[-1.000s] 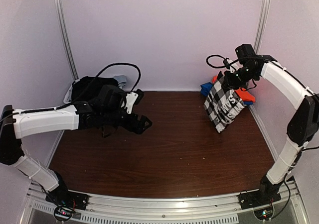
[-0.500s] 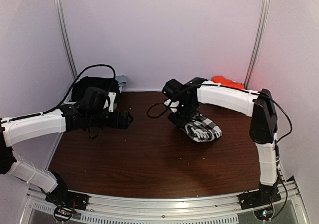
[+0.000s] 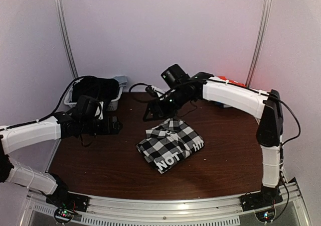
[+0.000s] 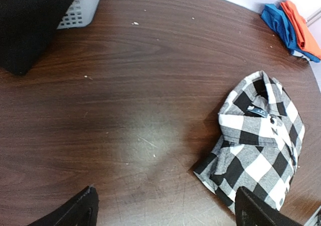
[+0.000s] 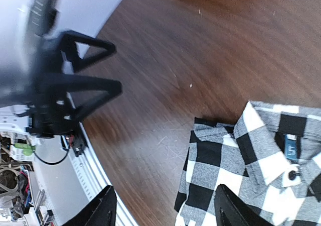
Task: Fold and stack the mixed laundry pile
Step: Turn over the square-folded shirt at the center of the board, then smooth out the square-folded shirt at the center of the board.
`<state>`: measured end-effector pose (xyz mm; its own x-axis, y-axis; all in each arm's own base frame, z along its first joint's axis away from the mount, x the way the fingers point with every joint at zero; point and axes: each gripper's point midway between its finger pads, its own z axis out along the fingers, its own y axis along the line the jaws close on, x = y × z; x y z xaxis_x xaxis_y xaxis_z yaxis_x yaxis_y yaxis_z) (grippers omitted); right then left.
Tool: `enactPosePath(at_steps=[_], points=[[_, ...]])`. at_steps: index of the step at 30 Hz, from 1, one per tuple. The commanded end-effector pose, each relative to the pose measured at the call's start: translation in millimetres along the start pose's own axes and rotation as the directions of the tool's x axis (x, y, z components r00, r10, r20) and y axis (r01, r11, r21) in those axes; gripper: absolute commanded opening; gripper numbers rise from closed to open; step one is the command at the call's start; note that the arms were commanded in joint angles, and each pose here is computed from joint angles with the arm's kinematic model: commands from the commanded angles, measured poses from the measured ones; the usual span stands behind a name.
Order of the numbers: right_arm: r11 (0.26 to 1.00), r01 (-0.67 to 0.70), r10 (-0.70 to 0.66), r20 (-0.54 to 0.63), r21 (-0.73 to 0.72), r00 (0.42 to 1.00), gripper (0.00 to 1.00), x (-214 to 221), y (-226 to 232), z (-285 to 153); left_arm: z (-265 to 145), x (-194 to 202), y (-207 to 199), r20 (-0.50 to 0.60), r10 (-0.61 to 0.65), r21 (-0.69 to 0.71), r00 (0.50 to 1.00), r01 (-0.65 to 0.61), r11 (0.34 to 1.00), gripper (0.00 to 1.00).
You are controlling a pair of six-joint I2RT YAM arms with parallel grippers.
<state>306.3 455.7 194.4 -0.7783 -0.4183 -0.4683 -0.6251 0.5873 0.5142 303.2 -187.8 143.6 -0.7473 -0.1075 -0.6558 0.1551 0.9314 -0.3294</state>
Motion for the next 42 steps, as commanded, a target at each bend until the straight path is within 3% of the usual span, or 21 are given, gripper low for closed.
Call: enactPosePath(at_steps=[1,3,6,11,14,18,23,25,28,34,38,42], points=[[0.978,-0.089,0.124,0.183,-0.186,0.975,0.6,-29,-35,-78,7,1,-47,-0.024,0.037,0.233,0.999,-0.03,0.972,0.9],[0.97,-0.181,0.203,0.139,-0.16,0.969,0.52,-6,-81,-72,15,11,-69,-0.065,0.068,0.317,0.996,-0.044,0.947,0.86],[0.969,-0.231,0.238,0.08,-0.087,0.968,0.5,25,-121,-60,28,29,-104,-0.131,0.142,0.417,0.981,-0.075,0.906,0.81],[0.958,-0.287,0.286,-0.036,-0.026,0.957,0.47,79,-151,-33,59,73,-143,-0.275,0.232,0.521,0.933,-0.058,0.852,0.7],[0.944,-0.33,0.328,-0.094,-0.011,0.94,0.45,115,-158,-22,80,90,-147,-0.344,0.236,0.512,0.909,-0.029,0.858,0.64],[0.936,-0.349,0.338,-0.151,-0.053,0.929,0.44,151,-134,-14,101,95,-127,-0.39,0.207,0.432,0.897,-0.019,0.902,0.59],[0.925,-0.3,0.238,-0.264,-0.232,0.935,0.45,177,-46,-2,116,83,-83,-0.413,0.126,0.323,0.902,0.015,0.946,0.54],[0.912,-0.279,0.211,-0.24,-0.301,0.948,0.46,166,-25,-15,112,75,-77,-0.398,0.138,0.325,0.907,-0.001,0.946,0.54],[0.913,-0.262,0.226,-0.147,-0.313,0.963,0.5,139,-33,-46,100,61,-81,-0.359,0.175,0.365,0.917,-0.035,0.93,0.55],[0.92,-0.327,0.355,0.103,-0.218,0.929,0.48,104,-112,-108,86,43,-91,-0.313,0.188,0.399,0.931,-0.051,0.916,0.56],[0.907,-0.408,0.417,0.099,-0.102,0.903,0.45,114,-158,-104,96,42,-86,-0.333,0.172,0.366,0.927,-0.041,0.93,0.55],[0.898,-0.428,0.435,0.063,-0.099,0.898,0.43,118,-170,-88,105,42,-80,-0.352,0.159,0.333,0.922,-0.035,0.942,0.55]])
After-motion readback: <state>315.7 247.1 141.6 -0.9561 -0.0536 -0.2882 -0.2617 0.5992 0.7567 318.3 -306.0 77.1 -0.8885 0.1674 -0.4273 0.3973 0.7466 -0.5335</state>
